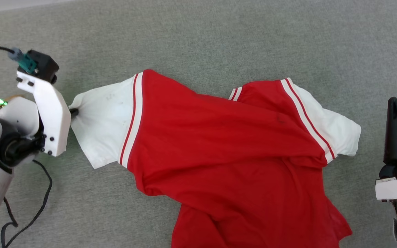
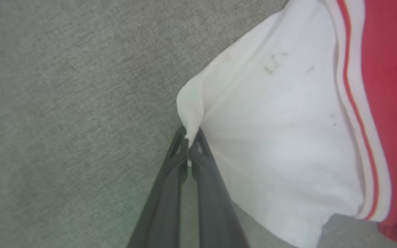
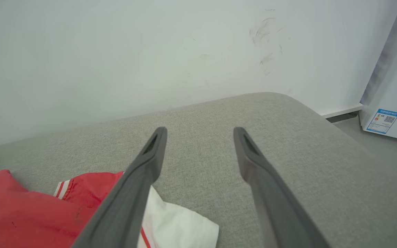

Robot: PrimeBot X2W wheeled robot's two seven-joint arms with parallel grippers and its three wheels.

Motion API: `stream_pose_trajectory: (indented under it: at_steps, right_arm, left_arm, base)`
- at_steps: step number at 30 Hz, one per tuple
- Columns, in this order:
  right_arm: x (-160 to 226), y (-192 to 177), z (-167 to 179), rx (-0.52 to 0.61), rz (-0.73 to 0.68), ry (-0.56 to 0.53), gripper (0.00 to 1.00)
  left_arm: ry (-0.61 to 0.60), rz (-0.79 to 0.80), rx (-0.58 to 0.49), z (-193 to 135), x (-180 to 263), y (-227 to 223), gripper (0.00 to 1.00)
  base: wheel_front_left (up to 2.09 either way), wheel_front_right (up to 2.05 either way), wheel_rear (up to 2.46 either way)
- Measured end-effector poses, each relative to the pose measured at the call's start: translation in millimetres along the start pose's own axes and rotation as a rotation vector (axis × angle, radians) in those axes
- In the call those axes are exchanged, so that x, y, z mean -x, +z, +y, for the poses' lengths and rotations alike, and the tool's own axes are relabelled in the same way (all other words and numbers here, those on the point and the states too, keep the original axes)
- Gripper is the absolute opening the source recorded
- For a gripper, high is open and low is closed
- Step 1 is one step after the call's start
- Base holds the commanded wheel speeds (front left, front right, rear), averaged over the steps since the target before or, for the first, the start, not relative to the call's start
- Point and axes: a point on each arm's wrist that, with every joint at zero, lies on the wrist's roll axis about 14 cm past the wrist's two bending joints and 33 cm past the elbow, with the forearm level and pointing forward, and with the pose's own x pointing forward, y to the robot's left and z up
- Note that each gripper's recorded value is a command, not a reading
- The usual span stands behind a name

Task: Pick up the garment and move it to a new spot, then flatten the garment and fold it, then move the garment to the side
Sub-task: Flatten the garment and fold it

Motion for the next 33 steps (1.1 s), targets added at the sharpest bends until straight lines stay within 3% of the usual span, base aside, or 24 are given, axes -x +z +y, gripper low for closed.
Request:
stream_pose_trajectory:
  at_steps: [11, 17, 25, 33]
  right_arm:
    - [-2, -1, 12, 0.078, 0.138, 0.082, 1.0]
    - [4, -31, 23, 0.165, 0.411, 0.164, 1.0]
    - [15, -61, 26, 0.286, 0.781, 0.216, 1.0]
    - [6, -83, 25, 0.338, 0.927, 0.208, 1.0]
  left_arm:
    - [0.117, -0.194, -0.022, 20, 67, -3, 0.0]
    - [0.152, -0.335, -0.048, 15, 119, -3, 0.0]
    - [0.145, -0.454, -0.11, -18, 166, -11, 0.0]
    - [0.132, -0.507, -0.154, -43, 184, -15, 0.0]
  base:
    - [0.0, 0.0, 0.0]
    - [0.0, 0.0, 0.0]
    - [0.0, 0.0, 0.0]
    - [0.0, 0.0, 0.0]
